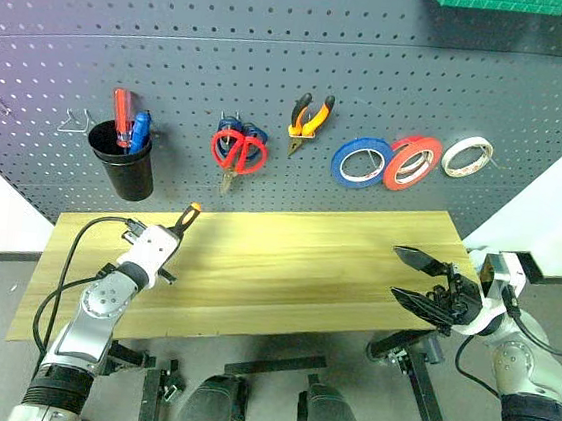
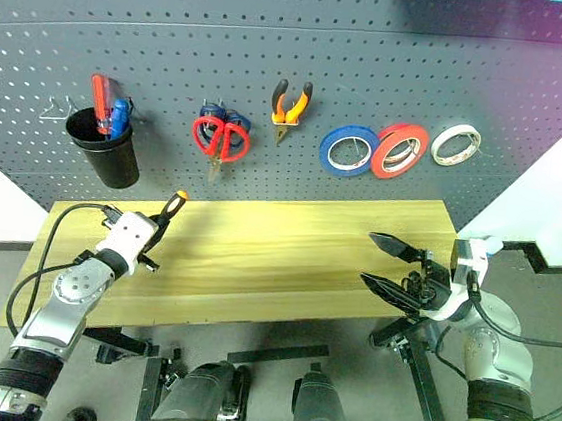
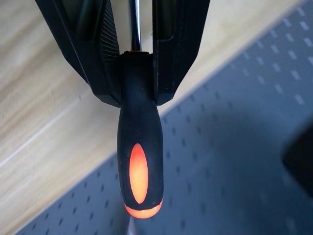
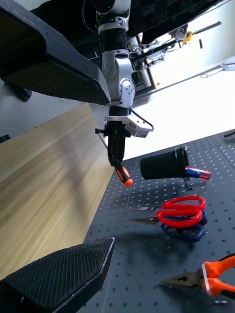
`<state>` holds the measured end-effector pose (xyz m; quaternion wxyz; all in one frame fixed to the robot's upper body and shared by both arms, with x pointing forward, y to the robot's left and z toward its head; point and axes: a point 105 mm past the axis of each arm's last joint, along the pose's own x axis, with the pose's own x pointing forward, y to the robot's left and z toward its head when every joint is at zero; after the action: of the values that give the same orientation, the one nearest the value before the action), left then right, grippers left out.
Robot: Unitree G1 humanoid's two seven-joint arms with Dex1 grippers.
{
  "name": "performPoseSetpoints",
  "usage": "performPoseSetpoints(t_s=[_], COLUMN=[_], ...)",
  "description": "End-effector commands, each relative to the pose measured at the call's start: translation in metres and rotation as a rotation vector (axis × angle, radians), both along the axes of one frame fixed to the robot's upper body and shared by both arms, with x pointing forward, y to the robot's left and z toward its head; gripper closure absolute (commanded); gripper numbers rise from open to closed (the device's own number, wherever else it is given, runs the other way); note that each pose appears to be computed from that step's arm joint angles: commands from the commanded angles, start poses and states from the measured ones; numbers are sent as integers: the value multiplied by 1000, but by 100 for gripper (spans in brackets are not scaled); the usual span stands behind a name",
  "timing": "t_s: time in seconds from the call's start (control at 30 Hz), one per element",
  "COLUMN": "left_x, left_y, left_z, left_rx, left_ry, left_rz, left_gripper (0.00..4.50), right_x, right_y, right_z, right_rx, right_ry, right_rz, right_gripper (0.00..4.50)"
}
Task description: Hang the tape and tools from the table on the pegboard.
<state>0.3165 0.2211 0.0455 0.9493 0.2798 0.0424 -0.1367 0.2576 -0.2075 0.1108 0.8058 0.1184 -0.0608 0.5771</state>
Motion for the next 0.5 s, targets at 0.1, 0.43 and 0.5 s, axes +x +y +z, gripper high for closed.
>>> performPoseSetpoints(t_s=[0.1,0.43,0.5], left_x=[2,5,8], left_y=[-13,-20,-18], left_z=[45,113,132], left_rx=[71,53,11], left_ry=[-211,-475,-519], left_rz=[-100,-75,-64], left_gripper=[397,397,397], right_x=[3,13,14], right_y=[4,14,19], right_z=[19,35,38], right_rx=[15,12,9], right_ry=[-69,-89,-91], right_rz=[4,4,10], right_gripper=[0,0,0])
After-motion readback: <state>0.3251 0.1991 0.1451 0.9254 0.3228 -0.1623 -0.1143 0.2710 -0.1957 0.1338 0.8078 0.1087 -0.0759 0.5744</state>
